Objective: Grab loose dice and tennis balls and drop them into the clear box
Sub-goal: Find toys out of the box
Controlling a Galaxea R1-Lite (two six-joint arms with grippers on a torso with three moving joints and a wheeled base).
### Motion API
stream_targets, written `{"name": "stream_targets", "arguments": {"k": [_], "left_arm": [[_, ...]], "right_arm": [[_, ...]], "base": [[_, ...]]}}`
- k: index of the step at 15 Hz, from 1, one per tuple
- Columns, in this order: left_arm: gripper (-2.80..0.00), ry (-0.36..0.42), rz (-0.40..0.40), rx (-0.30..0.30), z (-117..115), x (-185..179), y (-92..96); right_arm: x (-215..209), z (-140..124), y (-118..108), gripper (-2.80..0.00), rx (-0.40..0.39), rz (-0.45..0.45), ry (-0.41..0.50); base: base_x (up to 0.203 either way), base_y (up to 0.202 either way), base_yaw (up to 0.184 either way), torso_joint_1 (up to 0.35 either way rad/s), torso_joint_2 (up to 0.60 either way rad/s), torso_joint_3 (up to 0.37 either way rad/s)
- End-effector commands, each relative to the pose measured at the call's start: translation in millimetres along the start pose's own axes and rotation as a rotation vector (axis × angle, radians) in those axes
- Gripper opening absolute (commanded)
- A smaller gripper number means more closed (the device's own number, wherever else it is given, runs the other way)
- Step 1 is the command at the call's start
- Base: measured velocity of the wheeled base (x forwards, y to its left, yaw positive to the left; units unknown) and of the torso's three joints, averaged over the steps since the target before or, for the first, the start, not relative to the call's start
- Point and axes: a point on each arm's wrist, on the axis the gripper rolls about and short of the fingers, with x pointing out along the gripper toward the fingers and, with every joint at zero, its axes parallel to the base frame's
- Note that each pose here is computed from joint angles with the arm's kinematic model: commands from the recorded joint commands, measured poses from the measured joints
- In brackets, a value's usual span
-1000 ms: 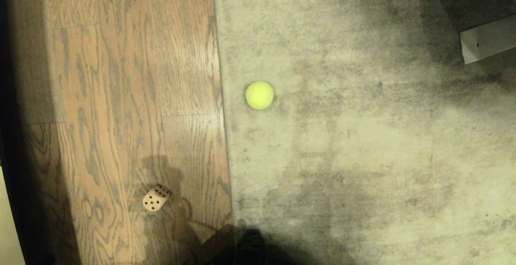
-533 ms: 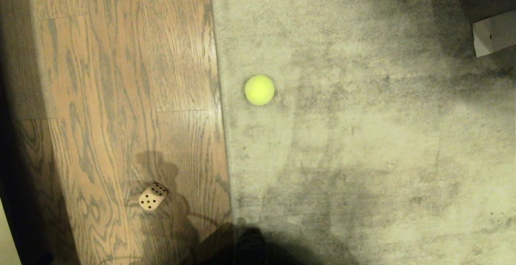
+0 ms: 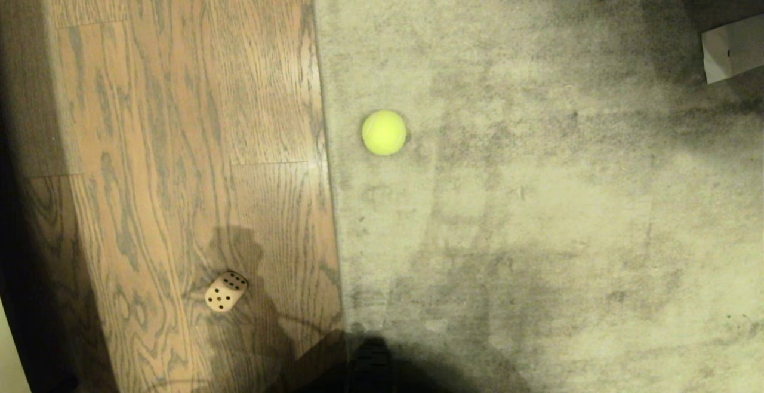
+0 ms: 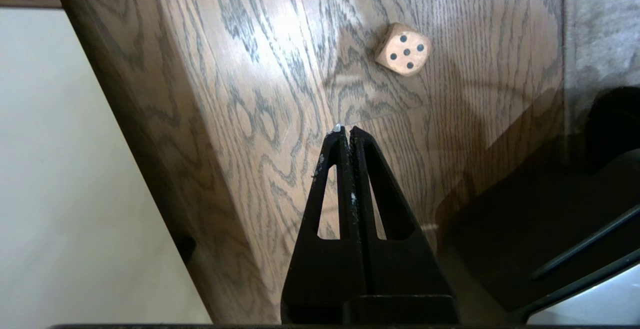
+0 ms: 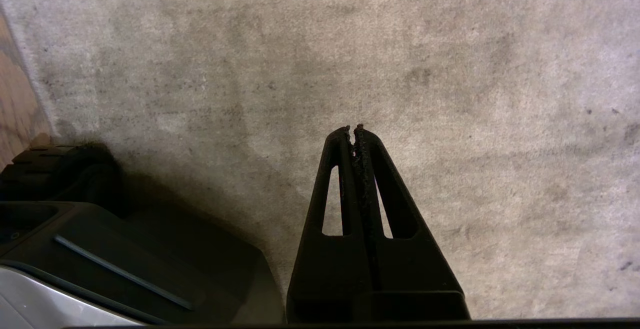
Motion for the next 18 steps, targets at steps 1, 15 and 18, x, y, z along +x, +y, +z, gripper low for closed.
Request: {"name": "stream_targets", "arguments": {"k": [1,15,18], "left_arm": [[-2.8,-0.008,0.0,0.003,0,0,0.0],[-2.8,-0.126,-0.014,0.034,81,-9,14.5],[-2.8,-0.082,-0.017,0.019,137,12,26.3]], "right_arm": [[0,0,0,-2.8,0.0,0.0,0.0],[0,0,0,-2.8,0.0,0.001,0.0],[0,0,0,-2.8,0.0,0.001,0.0]], "base": [[0.0,0.0,0.0,0.0,0.0,0.0],[0.0,0.0,0.0,0.0,0.0,0.0],[0.0,0.0,0.0,0.0,0.0,0.0]]}}
